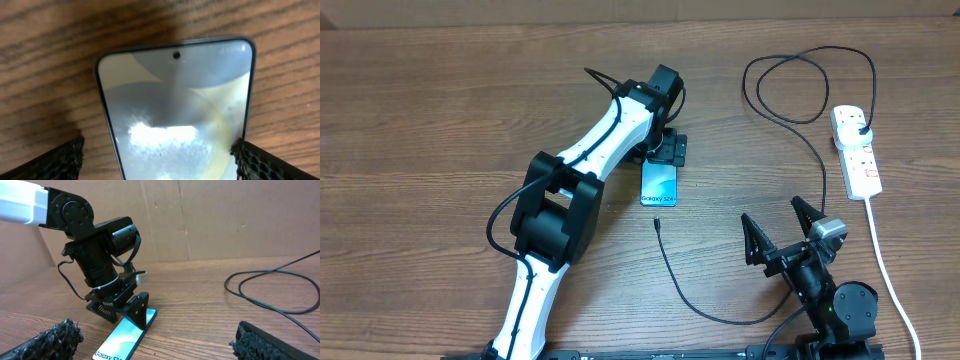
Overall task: Plug charger to phone and switch on socket
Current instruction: 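Lower the left gripper and close it on the phone's top edge, then lift the phone's top edge with the left gripper, tilting it up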
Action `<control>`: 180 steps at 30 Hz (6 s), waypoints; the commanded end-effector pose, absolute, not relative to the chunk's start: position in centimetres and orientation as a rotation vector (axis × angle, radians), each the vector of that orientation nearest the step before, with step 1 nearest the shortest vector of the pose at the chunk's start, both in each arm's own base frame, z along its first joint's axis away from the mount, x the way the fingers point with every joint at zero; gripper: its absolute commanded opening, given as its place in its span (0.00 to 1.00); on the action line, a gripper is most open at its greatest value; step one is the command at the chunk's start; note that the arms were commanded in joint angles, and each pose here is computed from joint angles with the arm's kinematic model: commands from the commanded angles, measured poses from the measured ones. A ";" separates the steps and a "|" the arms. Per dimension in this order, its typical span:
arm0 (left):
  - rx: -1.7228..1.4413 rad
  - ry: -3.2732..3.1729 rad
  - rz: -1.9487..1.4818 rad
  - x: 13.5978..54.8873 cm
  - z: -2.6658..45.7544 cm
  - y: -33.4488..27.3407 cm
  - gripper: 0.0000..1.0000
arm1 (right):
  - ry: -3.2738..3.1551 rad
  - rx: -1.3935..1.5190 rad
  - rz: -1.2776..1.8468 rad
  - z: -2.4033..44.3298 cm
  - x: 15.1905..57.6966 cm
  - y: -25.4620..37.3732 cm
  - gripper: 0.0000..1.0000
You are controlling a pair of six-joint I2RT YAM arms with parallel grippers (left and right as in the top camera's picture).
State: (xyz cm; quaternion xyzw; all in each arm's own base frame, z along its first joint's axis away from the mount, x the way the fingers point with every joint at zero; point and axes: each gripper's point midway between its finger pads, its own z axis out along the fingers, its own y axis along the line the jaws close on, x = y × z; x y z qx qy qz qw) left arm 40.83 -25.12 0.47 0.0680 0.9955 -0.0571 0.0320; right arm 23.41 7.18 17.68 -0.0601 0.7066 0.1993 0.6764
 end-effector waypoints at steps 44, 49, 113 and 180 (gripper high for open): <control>0.150 3.227 -0.078 36.1 -5.0 -25.6 1.00 | 1.585 -0.135 0.441 17.5 23.5 7.1 1.00; 0.061 3.249 -0.010 35.3 -6.0 -24.6 0.83 | 1.585 -0.136 0.441 17.5 23.5 7.1 1.00; -0.274 3.371 0.062 35.1 -6.1 -17.8 1.00 | 1.585 -0.136 0.441 17.5 23.5 7.1 1.00; -0.448 3.344 0.057 35.0 -6.6 -18.3 1.00 | 1.585 -0.135 0.441 17.5 23.5 7.1 1.00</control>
